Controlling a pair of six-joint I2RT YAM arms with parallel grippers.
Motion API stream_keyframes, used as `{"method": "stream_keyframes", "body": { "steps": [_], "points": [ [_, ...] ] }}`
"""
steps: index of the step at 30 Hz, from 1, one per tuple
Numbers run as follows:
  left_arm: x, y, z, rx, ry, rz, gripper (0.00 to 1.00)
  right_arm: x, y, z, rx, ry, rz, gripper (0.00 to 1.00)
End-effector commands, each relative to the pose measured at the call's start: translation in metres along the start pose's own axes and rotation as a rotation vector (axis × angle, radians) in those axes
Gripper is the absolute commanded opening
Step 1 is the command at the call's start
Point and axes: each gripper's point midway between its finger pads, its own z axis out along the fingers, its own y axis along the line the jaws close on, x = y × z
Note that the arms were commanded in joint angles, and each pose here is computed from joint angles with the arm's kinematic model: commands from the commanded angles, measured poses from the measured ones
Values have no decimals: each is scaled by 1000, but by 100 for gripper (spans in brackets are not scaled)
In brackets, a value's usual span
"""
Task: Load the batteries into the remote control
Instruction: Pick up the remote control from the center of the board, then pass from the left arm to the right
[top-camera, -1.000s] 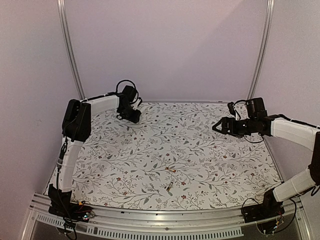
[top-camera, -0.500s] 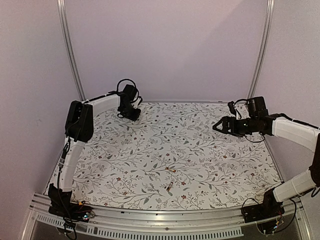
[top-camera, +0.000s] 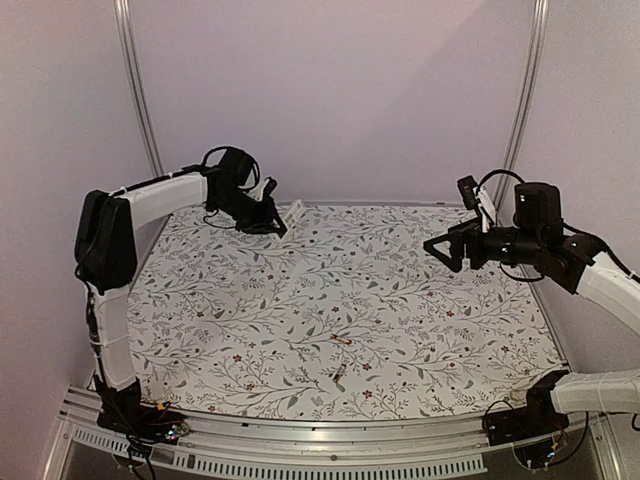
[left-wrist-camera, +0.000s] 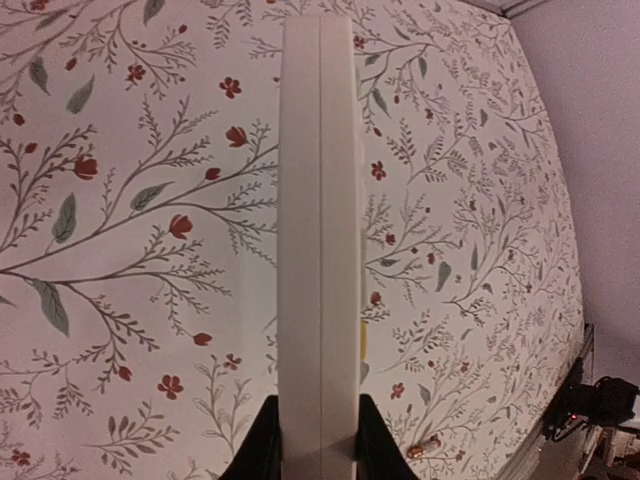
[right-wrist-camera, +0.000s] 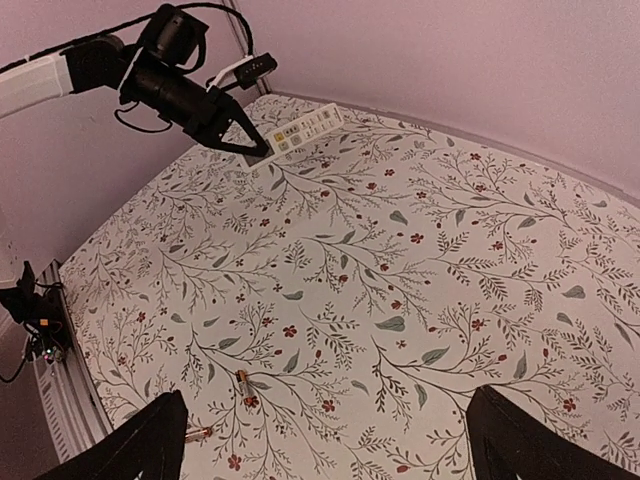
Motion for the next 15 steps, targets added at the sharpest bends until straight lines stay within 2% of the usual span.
{"method": "stream_keyframes", "body": {
  "steps": [1, 5, 8, 15],
  "points": [
    [23, -92, -43, 341, 45, -63, 0, -8, 15, -8, 70, -31, -208, 99],
    [49, -136, -83, 473, 104, -56, 0, -9, 40, -7, 105, -36, -378, 96],
    [74, -156, -102, 508, 164, -43, 0, -9, 67, -4, 123, -17, -537, 96],
    [151, -170, -113, 414, 373, 43, 0, 11, 122, 15, 78, 137, -947, 96]
  ]
}}
